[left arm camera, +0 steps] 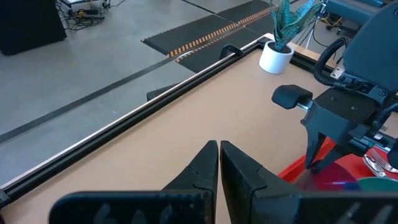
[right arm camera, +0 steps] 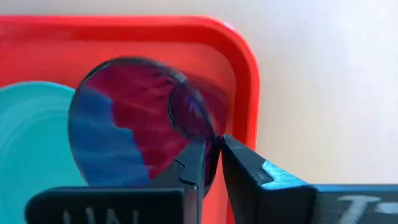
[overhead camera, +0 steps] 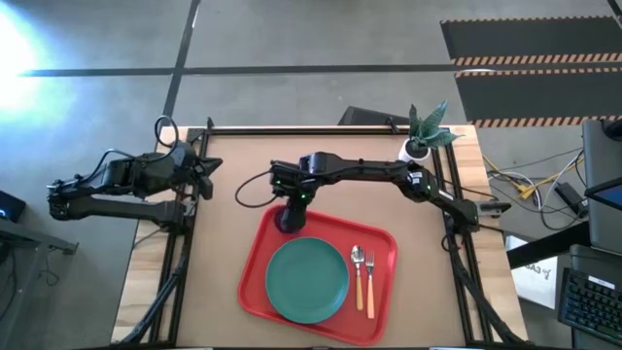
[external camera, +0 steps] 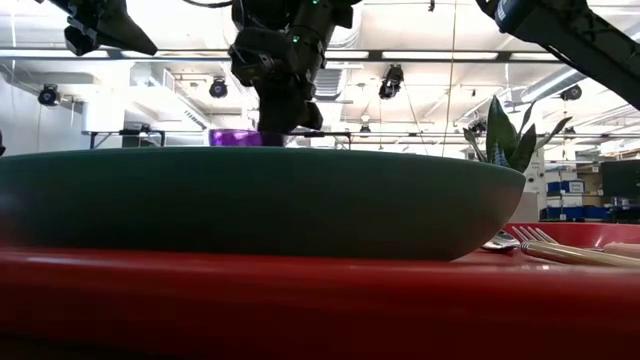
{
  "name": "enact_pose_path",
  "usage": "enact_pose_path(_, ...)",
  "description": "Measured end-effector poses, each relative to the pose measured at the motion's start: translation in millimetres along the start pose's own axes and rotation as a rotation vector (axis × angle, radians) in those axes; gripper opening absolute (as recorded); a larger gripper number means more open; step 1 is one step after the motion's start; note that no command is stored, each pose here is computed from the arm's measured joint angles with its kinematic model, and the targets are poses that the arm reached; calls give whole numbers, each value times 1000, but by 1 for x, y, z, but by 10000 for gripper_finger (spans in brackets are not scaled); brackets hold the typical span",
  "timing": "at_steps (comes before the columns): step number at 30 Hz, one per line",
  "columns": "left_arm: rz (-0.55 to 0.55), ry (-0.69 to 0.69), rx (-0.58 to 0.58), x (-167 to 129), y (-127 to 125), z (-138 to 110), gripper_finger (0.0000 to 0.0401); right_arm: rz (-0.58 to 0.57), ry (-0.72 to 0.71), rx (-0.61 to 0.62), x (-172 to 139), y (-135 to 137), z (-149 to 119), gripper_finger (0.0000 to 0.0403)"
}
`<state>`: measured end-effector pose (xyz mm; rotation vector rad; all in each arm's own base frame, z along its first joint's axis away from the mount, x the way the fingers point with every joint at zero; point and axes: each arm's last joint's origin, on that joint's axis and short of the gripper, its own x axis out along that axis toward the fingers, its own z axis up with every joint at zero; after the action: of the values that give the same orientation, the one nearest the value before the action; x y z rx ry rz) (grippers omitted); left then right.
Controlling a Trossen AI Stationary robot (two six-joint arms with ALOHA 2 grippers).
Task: Pick and place plate/cup/fork/spoon on tray
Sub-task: Put the violet cup on the red serving tray to the top left of the green plate, then adjust the red serving tray
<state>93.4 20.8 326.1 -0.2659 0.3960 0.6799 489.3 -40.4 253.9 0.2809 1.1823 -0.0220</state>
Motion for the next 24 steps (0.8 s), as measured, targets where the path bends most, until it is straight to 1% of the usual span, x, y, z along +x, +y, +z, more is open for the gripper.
enact_pose_path(7,-2,1,0,0,0,0,0,10,-53,-6,-3,1,5,81)
enact_pose_path(11,-2,1,0,0,0,0,0,7,-97,-15,-20,4,7,96)
enact_pose_path(14,-4,3,1,0,0,0,0,11,-158,-23,-41,8,8,104)
enact_pose_path(17,-44,26,1,1,-2,-1,0,11,-245,-47,-70,12,9,107)
enact_pose_path(19,-86,60,-18,3,-4,-3,0,-1,-304,-68,-95,16,7,107)
enact_pose_path(22,-133,179,-25,13,-8,-16,0,-18,-409,-78,-140,21,0,103)
enact_pose_path(24,-142,282,-28,24,-12,-31,0,-24,-482,-84,-172,25,-8,100)
